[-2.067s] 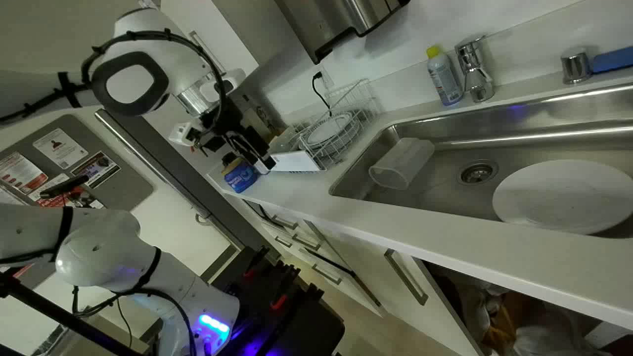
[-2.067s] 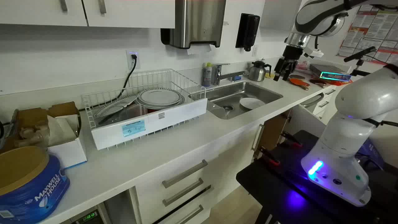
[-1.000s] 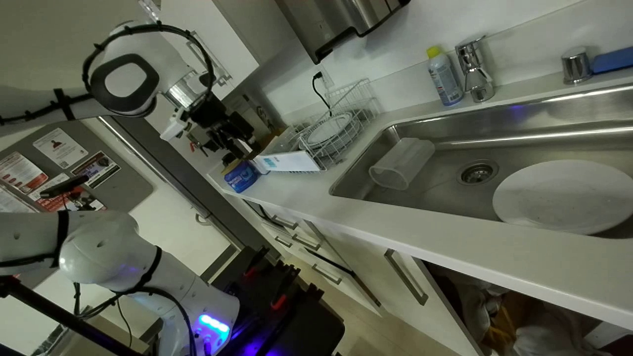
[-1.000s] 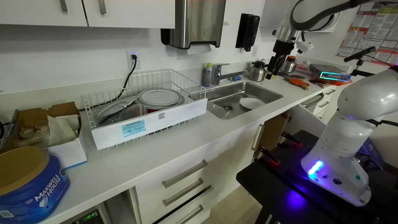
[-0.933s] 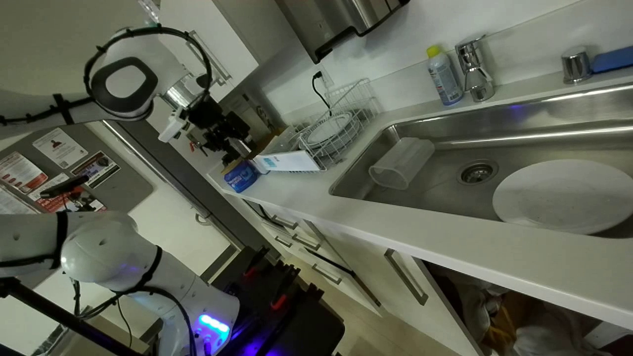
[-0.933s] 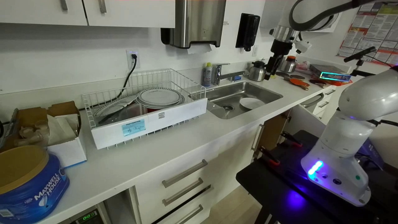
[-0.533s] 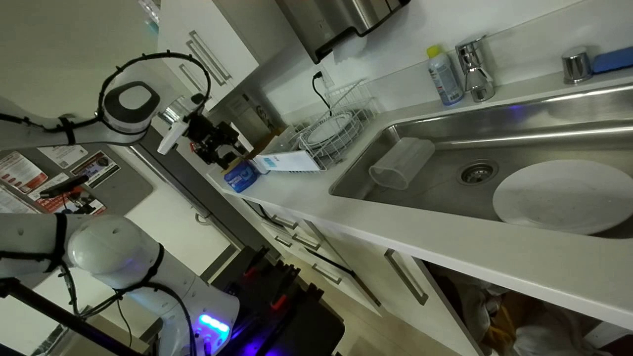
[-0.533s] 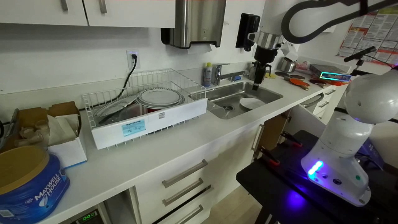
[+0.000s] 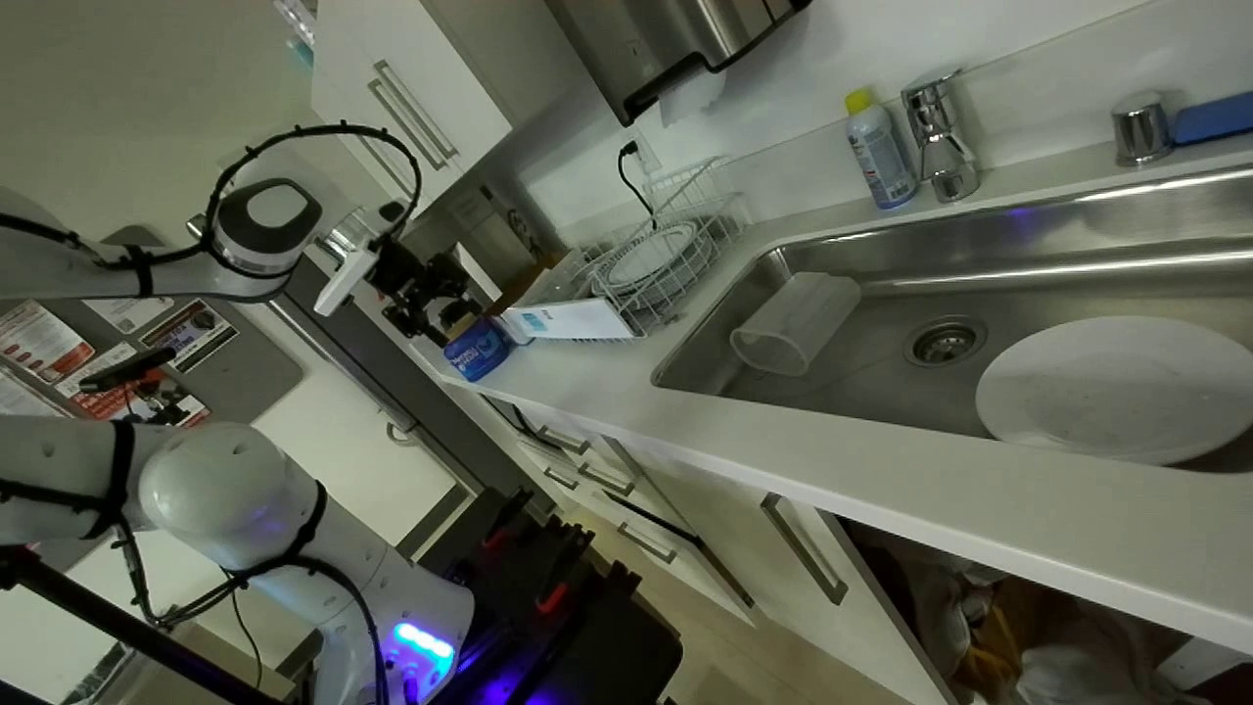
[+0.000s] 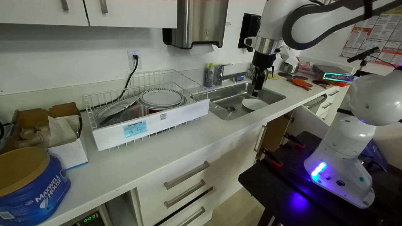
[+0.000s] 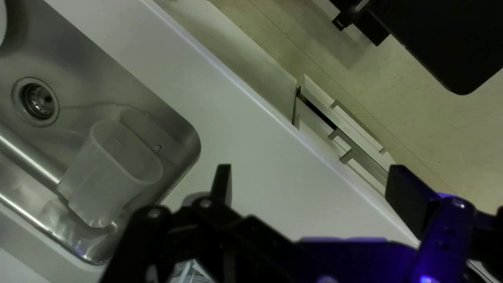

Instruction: Open the first top drawer

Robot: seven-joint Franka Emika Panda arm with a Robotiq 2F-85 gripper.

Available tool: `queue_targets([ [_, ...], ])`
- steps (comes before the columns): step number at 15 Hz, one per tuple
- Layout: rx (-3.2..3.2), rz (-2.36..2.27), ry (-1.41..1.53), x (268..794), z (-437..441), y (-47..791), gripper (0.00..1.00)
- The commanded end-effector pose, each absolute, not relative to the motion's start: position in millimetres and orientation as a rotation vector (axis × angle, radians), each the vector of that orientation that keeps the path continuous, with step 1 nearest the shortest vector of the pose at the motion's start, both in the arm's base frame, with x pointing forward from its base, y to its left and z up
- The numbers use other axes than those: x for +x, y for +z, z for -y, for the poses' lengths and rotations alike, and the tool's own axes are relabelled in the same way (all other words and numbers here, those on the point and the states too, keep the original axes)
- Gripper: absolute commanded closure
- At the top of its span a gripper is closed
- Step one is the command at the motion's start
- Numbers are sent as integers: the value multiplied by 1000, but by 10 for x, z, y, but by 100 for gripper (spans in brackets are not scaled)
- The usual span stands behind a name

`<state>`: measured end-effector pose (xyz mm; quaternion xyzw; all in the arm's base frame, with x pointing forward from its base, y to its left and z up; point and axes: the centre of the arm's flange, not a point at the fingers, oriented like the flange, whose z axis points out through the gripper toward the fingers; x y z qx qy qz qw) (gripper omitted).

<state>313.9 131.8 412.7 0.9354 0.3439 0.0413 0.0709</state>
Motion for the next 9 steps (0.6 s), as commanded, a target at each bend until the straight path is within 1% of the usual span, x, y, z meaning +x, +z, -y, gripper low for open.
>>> queue_targets([
  [1, 2753, -1077, 136, 3087, -1404, 4144, 0],
  [5, 2537, -1327, 160, 2849, -2067, 4048, 0],
  [9, 2330, -1550, 208, 2572, -2850, 3726, 0],
])
